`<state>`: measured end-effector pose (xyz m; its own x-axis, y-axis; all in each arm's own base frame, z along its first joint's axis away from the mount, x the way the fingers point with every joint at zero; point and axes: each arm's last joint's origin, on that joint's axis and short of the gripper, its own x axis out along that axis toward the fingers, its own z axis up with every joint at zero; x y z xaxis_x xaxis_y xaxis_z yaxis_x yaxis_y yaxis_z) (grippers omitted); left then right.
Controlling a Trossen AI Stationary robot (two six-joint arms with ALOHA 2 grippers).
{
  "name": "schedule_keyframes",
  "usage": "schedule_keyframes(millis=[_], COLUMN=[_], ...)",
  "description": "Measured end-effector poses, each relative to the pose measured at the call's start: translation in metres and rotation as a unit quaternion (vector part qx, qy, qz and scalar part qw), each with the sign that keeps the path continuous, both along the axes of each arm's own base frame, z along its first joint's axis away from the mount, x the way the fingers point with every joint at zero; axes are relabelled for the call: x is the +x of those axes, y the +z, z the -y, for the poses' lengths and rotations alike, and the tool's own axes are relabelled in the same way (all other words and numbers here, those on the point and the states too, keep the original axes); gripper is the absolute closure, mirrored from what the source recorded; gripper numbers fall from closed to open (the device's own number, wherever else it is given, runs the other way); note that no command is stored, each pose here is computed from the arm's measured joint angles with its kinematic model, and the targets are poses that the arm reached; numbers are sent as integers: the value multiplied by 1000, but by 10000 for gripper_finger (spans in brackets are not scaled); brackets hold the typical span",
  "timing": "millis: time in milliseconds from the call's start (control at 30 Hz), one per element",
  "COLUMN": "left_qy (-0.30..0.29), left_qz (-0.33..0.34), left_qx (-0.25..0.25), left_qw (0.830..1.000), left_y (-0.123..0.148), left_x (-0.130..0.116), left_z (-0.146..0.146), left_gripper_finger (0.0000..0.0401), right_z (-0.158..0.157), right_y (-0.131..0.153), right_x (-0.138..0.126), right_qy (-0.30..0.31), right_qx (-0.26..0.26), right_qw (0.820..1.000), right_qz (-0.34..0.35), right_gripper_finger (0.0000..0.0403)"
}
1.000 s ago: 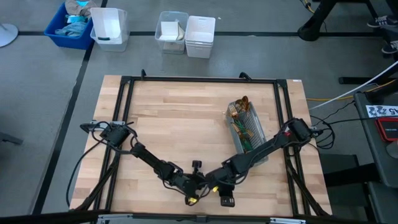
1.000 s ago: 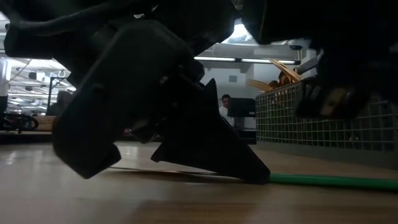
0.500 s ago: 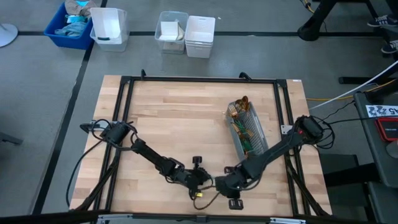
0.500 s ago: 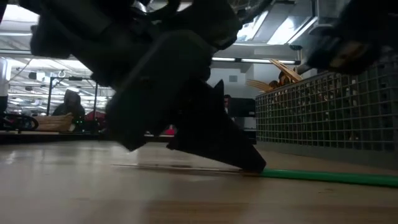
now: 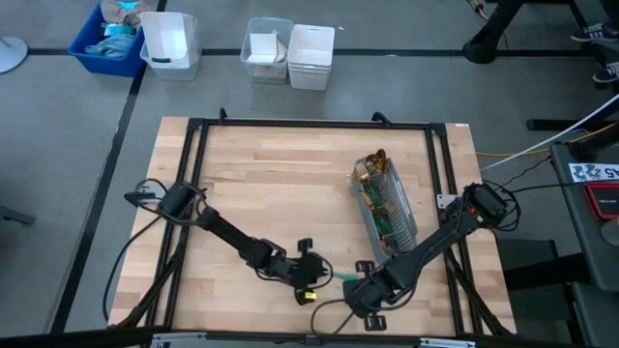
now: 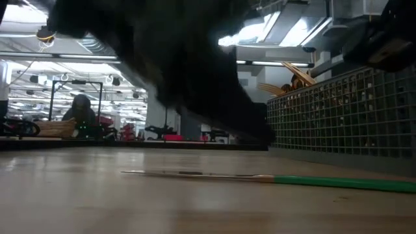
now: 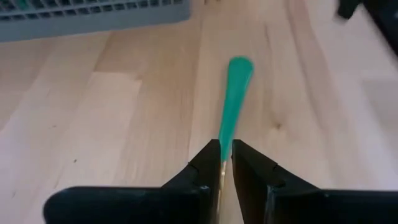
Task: Sort silverware
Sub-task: Put the knife into the bottom section of the basket
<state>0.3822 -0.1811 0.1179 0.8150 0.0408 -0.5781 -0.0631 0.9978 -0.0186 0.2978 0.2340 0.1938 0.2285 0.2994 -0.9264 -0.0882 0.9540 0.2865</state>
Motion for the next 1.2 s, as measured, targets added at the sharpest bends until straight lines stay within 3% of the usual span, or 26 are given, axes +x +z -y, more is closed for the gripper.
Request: schedule_keyframes(millis=[167,300,467,633,833,1033,1200], left_qy=[3,-2,-40,-20,-32,-27,-12], left_qz=[-36,-64,-101,-174,-189,-205,-212], left_qx=[-32,-13,29,42,64,57,39], left_qw=[999,998,994,984,979,977,976], left_y=[29,41,34,24,16,0,-4], left_x=[-11,-21,-28,-40,-41,-37,-36], left_z=[-5,-10,-3,-7,-10,-10,-11], left_gripper_finger=[368,368,354,294,243,241,265], right_z=[-4,-8,-13,-16,-15,-15,-15], right_y=[-1,-2,-2,-2,-3,-3,-3], right_x=[-8,-13,-18,-21,-20,-20,-19], right_qy=[10,19,25,29,27,27,24], right_qx=[-13,-19,-30,-33,-37,-36,-41], right_qw=[1000,999,999,999,999,999,999], right_qz=[-16,-21,-16,-14,-11,-10,-5], right_gripper_finger=[336,336,336,336,336,336,336])
